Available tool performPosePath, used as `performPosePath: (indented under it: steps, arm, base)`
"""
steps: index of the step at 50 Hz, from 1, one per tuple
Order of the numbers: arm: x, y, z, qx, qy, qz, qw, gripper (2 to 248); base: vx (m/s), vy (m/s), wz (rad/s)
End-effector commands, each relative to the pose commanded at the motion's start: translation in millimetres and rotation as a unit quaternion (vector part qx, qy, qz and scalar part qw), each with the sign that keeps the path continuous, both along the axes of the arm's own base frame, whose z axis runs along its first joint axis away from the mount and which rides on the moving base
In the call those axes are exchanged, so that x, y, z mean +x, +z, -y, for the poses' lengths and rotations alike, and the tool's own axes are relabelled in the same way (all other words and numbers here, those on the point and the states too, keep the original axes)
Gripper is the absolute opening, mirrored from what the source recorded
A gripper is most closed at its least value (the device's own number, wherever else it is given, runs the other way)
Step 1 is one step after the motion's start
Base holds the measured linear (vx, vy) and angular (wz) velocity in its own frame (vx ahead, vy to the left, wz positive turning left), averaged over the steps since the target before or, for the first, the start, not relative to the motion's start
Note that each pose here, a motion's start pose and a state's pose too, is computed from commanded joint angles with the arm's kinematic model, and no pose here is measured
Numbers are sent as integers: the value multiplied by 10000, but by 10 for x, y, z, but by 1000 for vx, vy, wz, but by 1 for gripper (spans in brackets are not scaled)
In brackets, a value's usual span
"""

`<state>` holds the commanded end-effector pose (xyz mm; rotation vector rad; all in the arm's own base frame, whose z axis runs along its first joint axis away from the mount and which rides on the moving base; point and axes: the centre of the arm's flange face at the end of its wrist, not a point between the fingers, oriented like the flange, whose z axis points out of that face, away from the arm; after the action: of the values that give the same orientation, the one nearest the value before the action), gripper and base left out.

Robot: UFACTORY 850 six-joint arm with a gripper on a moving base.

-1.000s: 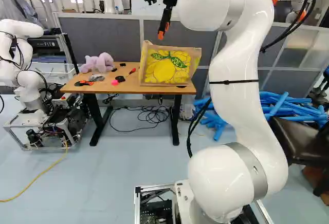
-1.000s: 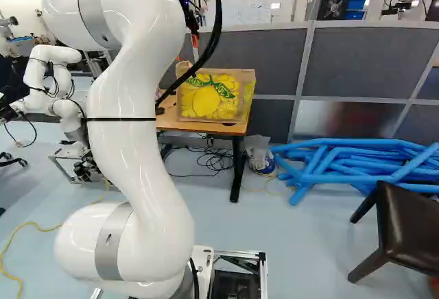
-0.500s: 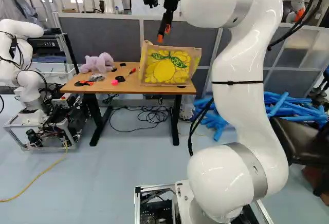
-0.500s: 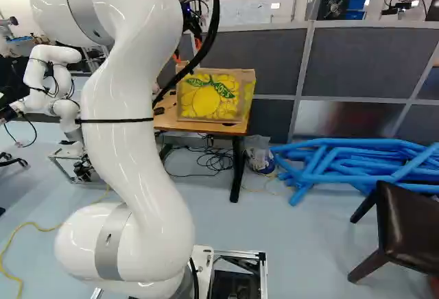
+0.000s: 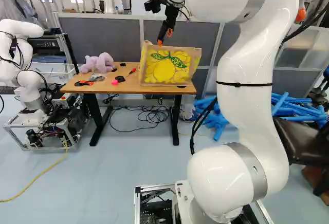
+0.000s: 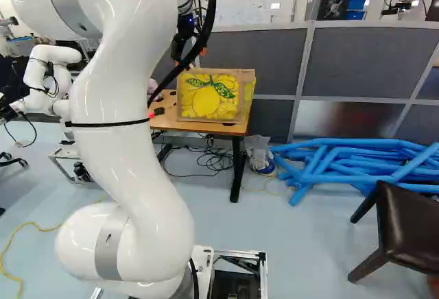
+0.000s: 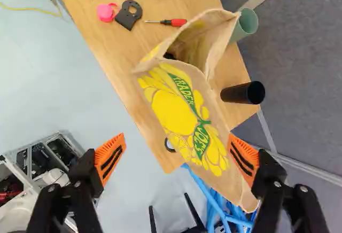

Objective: Pick up the bag on the ground and place it on the table

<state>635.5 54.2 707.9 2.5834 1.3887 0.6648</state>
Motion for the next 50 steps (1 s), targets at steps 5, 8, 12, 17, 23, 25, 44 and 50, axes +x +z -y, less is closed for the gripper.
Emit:
performPosePath:
  steps: [5,8,12,17,23,25,44,50]
  arm:
    - [-34,-93,20,56,-147,101,9998,247]
    - [-58,-152,33,93,-237,164,9995,247]
    - [-93,-234,51,144,-361,252,9989,247]
    - [-145,-343,74,214,-520,367,9977,247]
    - [-219,-482,103,307,-715,512,9956,247]
    - [-247,-531,114,340,-782,562,9948,247]
    - [-597,-1044,217,713,-1427,1080,9813,247]
    - [-732,-1211,249,844,-1616,1243,9753,247]
  base:
    - [0,0,0]
    - [0,0,0]
    - [0,0,0]
    - [0,0,0]
    - [0,0,0]
    - [0,0,0]
    - [0,0,0]
    - [0,0,0]
